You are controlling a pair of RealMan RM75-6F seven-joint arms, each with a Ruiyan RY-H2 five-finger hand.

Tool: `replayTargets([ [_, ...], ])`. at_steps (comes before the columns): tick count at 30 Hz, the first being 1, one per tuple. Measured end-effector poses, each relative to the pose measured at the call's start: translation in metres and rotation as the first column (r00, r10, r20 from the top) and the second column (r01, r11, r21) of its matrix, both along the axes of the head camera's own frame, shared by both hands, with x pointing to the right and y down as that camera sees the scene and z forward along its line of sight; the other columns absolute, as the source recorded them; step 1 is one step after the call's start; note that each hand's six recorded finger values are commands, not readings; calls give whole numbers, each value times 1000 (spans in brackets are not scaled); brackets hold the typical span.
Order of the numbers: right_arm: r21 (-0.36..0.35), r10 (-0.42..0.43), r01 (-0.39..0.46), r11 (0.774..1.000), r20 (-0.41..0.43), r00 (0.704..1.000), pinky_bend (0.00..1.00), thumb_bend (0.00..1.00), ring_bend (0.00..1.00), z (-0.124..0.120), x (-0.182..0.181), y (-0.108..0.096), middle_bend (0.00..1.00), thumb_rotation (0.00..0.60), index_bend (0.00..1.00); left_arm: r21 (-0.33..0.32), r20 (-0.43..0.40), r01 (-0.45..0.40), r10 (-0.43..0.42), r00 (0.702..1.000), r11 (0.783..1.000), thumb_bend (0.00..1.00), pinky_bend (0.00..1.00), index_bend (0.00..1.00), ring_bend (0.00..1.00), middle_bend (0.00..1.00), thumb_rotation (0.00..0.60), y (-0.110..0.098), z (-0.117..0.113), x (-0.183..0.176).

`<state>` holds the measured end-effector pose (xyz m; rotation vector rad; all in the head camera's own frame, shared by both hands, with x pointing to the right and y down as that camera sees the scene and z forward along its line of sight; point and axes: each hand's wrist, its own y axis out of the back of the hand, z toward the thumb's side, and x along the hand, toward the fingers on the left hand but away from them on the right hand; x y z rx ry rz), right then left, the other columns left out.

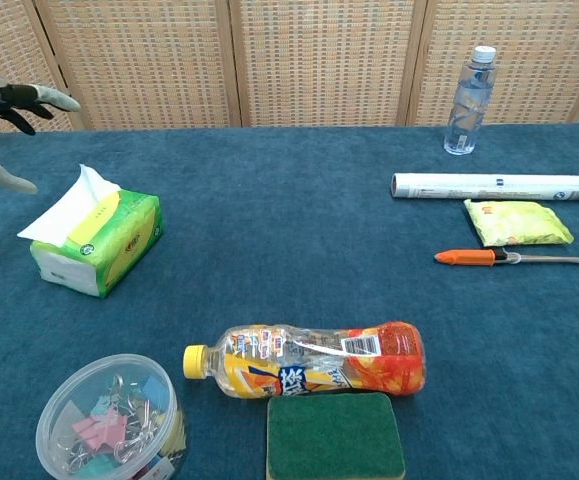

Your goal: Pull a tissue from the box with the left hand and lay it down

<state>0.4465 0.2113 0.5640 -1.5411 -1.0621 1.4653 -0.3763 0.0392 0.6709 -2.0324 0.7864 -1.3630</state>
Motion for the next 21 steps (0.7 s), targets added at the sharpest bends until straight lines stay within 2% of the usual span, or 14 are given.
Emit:
replayTargets([
  [5,-2,3,-3,1000,3,1000,0,0,0,1,1,-1,0,600,0,1,21,-19,19,1000,1000,120,243,174,181,171,600,-6,8,11],
  [10,-2,6,-6,1000,7,1000,0,0,0,0,2,-1,0,600,0,2,62,-38,38,997,999,207,276,261,218,218,600,-11,19,21],
  [16,-4,10,-10,1000,10,1000,0,0,0,1,3,-1,0,600,0,-8,94,-26,26,995,1000,224,326,373,286,306,600,-11,34,24],
  [21,-8,11,-11,1000,10,1000,0,0,0,2,3,-2,0,600,0,0,107,-16,16,994,1000,271,349,410,315,338,600,-11,45,29],
])
